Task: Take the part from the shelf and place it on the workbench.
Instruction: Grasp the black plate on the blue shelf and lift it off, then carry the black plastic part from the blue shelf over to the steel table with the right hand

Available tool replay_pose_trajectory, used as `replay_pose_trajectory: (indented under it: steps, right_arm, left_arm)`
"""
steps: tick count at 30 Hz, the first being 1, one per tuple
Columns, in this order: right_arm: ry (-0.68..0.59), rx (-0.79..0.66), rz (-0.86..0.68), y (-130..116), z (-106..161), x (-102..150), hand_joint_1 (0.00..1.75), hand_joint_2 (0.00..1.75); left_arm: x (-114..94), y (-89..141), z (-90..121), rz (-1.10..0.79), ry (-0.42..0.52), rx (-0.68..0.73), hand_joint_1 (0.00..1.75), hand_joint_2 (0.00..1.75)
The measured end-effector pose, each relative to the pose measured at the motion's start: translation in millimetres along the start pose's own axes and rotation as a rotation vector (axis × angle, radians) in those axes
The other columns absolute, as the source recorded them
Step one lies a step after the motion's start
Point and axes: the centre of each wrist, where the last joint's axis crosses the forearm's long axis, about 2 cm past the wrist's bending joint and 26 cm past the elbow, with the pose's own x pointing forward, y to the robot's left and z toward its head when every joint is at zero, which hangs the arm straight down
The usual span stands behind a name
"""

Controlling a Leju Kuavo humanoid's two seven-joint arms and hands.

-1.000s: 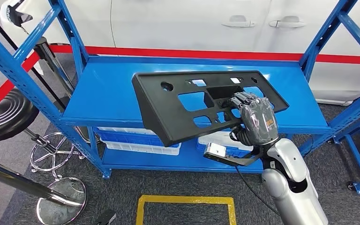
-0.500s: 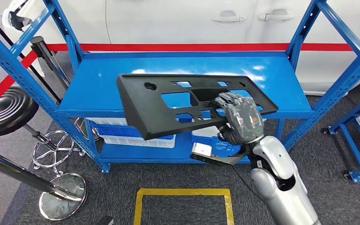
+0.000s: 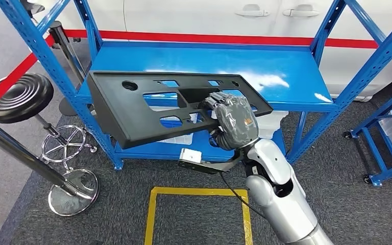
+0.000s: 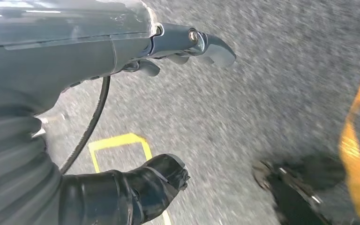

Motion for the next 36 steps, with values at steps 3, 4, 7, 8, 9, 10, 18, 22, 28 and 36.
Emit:
replay_pose_trajectory:
  steps: [3, 4, 7, 8, 9, 10, 18, 22, 28, 36]
  right_arm:
    - [0.025, 0.017, 0.006, 0, 27, -12, 1.75, 1.75]
    - [0.036, 0.023, 0.013, -1, 34, -16, 1.75, 1.75]
    - [0.056, 0.019, 0.035, -8, 44, -25, 1.75, 1.75]
    - [0.058, 0.015, 0.040, -10, 45, -27, 1.75, 1.75]
    - [0.060, 0.012, 0.044, -11, 46, -28, 1.75, 1.75]
    - [0.063, 0.013, 0.047, -12, 47, -29, 1.75, 1.75]
    - [0.068, 0.019, 0.051, -13, 50, -30, 1.75, 1.75]
    - [0.066, 0.027, 0.049, -13, 50, -30, 1.75, 1.75]
    - [0.066, 0.030, 0.050, -15, 49, -32, 1.75, 1.75]
    - [0.070, 0.034, 0.050, -15, 49, -33, 1.75, 1.75]
  left_arm:
    - [11, -19, -1, -0.028, -0.018, -0.012, 0.00, 1.75]
    - [15, -26, -1, -0.034, -0.025, -0.020, 0.00, 1.75]
    - [25, -38, 0, -0.041, -0.043, -0.038, 0.00, 1.75]
    - [29, -40, 0, -0.041, -0.048, -0.042, 0.00, 1.75]
    - [31, -42, 0, -0.042, -0.053, -0.045, 0.00, 1.75]
    - [33, -42, 0, -0.042, -0.055, -0.045, 0.00, 1.75]
    - [34, -42, 0, -0.035, -0.055, -0.043, 0.00, 1.75]
    - [38, -39, 0, -0.019, -0.057, -0.039, 0.00, 1.75]
    - [42, -39, 0, -0.011, -0.056, -0.037, 0.00, 1.75]
    - [43, -40, 1, -0.030, -0.062, -0.045, 0.00, 1.75]
